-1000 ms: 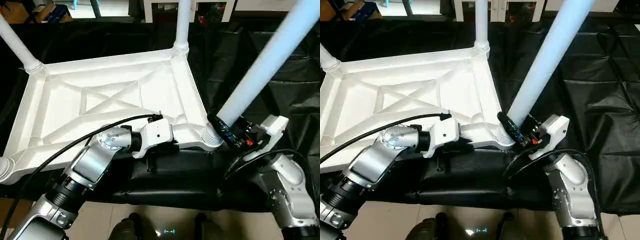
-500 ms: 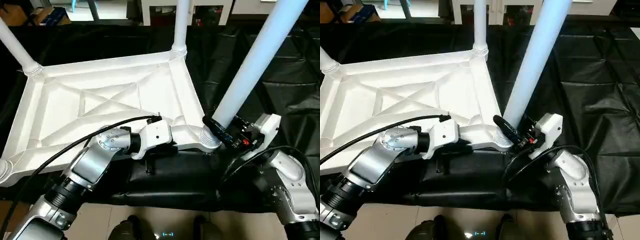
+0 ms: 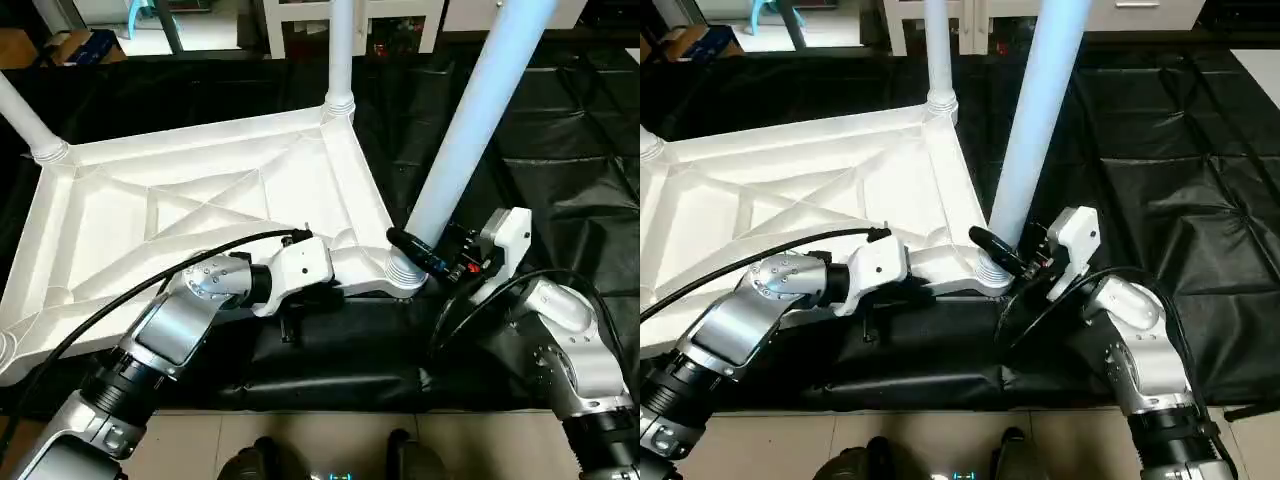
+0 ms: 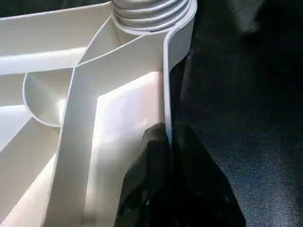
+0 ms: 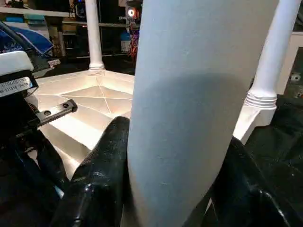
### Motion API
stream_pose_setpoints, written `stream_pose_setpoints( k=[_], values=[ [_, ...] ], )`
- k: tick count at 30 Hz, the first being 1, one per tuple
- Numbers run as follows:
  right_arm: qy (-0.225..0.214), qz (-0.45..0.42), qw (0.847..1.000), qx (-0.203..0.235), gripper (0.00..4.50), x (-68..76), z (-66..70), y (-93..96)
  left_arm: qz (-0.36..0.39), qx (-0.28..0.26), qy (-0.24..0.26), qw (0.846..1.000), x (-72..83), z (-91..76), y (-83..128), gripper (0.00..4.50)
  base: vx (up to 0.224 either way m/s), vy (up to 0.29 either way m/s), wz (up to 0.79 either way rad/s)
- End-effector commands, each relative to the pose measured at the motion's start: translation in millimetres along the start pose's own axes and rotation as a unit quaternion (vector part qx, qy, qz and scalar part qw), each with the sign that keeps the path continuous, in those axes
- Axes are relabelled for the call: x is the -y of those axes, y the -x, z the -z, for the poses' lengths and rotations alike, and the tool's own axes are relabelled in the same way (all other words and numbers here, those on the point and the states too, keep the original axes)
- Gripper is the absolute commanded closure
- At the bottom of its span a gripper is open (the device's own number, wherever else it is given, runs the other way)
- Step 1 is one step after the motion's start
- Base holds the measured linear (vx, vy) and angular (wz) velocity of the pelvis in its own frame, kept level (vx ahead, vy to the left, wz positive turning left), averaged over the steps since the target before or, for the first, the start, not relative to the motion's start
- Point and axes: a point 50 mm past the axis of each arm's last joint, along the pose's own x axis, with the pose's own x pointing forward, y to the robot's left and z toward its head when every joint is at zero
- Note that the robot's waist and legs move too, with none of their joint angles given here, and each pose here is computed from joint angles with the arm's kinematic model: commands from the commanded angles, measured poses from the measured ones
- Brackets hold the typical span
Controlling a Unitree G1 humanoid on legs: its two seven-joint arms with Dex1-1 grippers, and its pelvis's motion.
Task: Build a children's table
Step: Insert table leg to table base
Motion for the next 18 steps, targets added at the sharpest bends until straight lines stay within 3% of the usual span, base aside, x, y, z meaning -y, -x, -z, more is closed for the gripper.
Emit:
stream_pose_setpoints(
  k=[1,7,10,13,15,18],
  values=[
    [-0.036,-0.133,0.968,-0.209,2.64,-40.7,67.4,15.8,-0.014,-0.012,-0.001,1.0,-0.1,2.9,-3,4.5,0.0,0.0,0.0],
    [-0.027,-0.089,0.983,-0.161,2.64,-31.1,55.4,9.9,-0.016,-0.012,-0.001,1.0,-0.5,2.8,-3,4.5,0.0,0.0,0.0],
    [-0.034,-0.067,0.991,-0.107,2.64,-26.0,41.1,7.2,-0.018,-0.012,-0.002,1.0,-1.2,2.8,-3,4.5,0.0,0.0,0.0],
    [-0.033,-0.068,0.993,-0.087,2.64,-24.4,33.8,6.7,-0.018,-0.012,-0.002,1.0,-1.5,2.8,-3,4.5,0.0,0.0,0.0],
    [-0.03,-0.069,0.994,-0.083,2.08,-23.9,31.9,6.6,-0.018,-0.012,-0.002,1.0,-1.6,2.6,-3,4.5,0.0,0.0,0.0],
    [-0.027,-0.068,0.995,-0.073,1.84,-23.2,27.5,5.9,-0.018,-0.011,-0.002,1.0,-1.7,2.4,-3,4.5,0.0,0.0,0.0]
  ],
)
